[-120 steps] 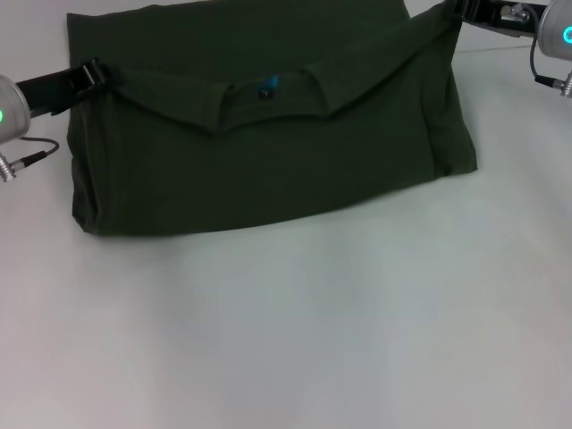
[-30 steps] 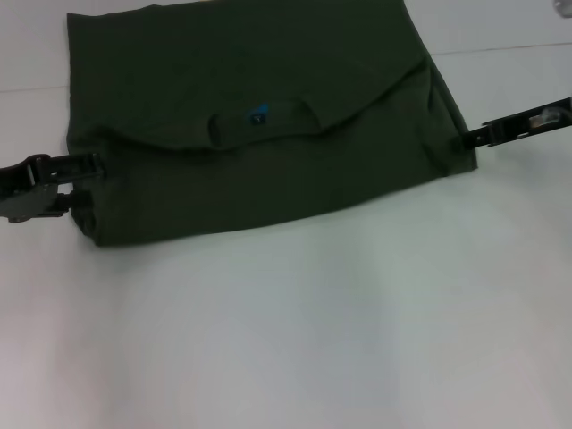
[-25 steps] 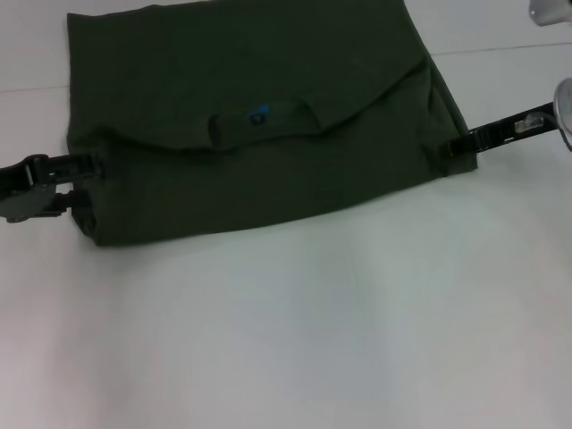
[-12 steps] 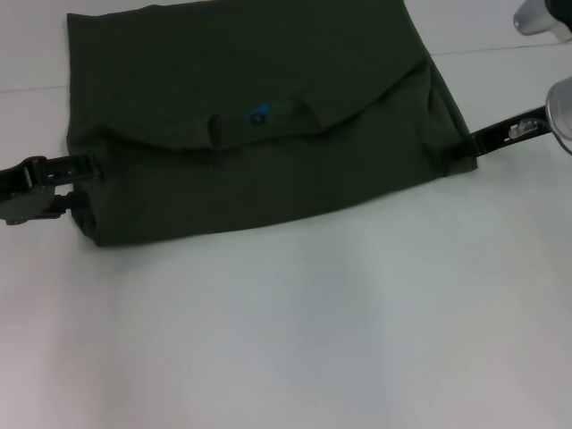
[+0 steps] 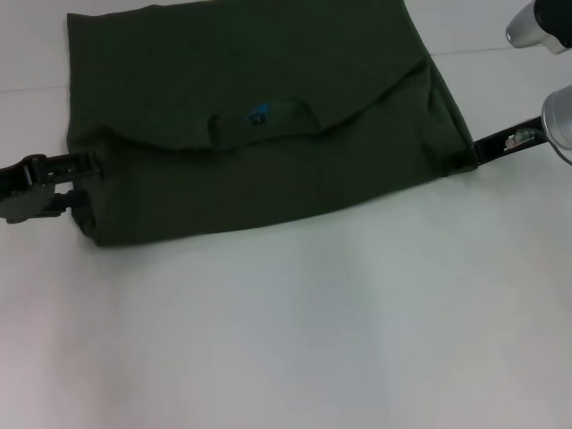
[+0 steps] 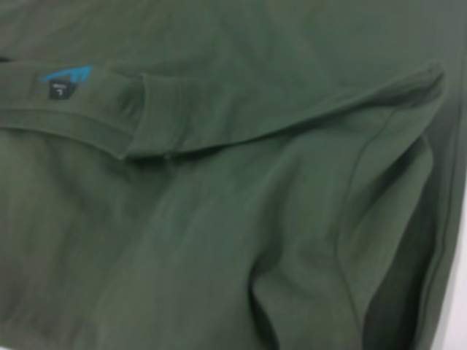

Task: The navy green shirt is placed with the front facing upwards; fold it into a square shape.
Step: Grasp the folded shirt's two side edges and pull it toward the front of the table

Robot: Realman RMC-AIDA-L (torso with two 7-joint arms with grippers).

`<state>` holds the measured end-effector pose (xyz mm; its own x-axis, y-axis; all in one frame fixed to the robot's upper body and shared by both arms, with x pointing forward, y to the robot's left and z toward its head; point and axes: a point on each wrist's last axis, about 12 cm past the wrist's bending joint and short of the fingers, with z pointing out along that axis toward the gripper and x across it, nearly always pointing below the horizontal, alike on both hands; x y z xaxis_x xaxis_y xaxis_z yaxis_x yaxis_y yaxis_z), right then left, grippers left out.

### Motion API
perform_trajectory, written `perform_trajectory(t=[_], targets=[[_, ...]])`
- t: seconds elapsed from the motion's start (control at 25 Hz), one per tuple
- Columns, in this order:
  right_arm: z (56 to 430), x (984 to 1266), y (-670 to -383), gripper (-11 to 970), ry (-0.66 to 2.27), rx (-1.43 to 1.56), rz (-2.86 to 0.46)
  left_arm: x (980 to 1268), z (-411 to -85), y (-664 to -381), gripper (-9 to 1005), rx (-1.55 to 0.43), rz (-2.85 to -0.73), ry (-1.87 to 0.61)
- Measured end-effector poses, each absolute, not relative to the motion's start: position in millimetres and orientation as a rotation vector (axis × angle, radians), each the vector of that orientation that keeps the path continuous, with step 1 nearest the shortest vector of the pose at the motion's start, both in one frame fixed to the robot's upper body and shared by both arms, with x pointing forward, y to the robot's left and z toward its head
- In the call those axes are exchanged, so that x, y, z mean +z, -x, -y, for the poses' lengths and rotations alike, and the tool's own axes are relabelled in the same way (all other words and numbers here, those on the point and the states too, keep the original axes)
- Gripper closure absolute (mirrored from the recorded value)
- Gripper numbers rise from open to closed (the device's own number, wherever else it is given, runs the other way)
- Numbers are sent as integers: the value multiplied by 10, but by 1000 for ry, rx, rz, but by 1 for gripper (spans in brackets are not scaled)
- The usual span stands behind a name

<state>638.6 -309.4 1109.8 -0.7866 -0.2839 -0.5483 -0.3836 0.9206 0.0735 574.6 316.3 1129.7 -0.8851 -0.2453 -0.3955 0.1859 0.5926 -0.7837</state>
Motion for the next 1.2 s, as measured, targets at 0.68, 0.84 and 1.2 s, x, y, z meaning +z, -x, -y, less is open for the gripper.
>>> perform_trajectory(t=[0.68, 0.84, 1.2], targets=[[3051, 11154, -6421, 338, 465, 268, -2516, 11265, -3170, -5730, 50, -1223, -2381, 54], [3081, 11233, -6447, 340, 430, 291, -2535, 11211, -3171, -5772, 50, -1142, -2467, 29], [3137, 11281, -6426, 344, 392, 321, -2560, 11063, -3080, -5912, 51, -1071, -2516, 71]])
